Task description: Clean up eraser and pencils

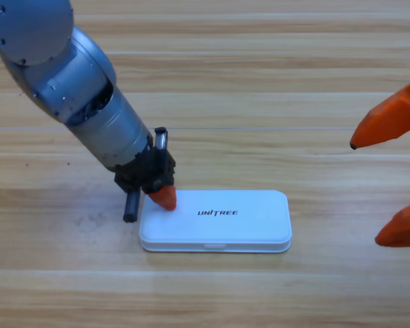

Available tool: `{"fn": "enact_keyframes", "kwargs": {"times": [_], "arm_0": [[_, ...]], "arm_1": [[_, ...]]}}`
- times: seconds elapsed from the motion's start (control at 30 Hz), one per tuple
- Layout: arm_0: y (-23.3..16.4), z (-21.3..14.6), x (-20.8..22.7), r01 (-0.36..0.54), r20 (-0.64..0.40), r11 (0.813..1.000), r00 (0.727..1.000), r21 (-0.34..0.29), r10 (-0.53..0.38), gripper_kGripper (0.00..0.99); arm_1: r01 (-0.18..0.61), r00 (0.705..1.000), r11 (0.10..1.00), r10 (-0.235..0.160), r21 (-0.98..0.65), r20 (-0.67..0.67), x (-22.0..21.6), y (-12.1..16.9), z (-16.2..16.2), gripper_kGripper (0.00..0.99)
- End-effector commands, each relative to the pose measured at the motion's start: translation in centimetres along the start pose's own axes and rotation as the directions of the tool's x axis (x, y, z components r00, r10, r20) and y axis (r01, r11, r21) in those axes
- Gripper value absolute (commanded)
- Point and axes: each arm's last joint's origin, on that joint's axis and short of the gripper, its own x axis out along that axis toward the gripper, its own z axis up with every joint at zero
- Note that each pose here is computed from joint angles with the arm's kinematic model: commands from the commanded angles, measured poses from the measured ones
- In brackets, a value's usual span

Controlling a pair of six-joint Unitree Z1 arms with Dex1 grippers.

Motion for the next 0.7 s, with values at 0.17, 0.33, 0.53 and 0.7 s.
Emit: {"fn": "enact_keyframes", "kwargs": {"times": [0.17, 0.33, 0.53, 0.7], "arm_0": [[-3.8, 0.8, 4.1, 0.166, -0.047, 0.984, 0.985, 0.063, -0.163, 0.0], [-4.1, 0.4, 5.4, 0.203, -0.065, 0.977, 0.978, 0.065, -0.199, 0.0], [-4.3, 0.6, 3.7, 0.201, -0.047, 0.977, 0.979, 0.067, -0.199, 0.0], [-3.7, 2.6, -9.4, 0.063, 0.088, 0.995, 0.994, 0.083, -0.07, 0.0]], "arm_1": [[-0.041, 0.999, 0.999, 0.041, -0.007, -0.003, 0.8, 0.6, -0.2, 0.976], [-0.041, 0.999, 0.999, 0.041, -0.001, -0.003, 0.8, 0.6, -0.2, 0.983], [-0.04, 0.999, 0.999, 0.04, 0.002, -0.004, 0.9, 0.5, -0.2, 0.985], [-0.043, 0.999, 0.999, 0.043, 0.007, -0.008, 1.2, 0.4, -0.2, 0.985]]}}
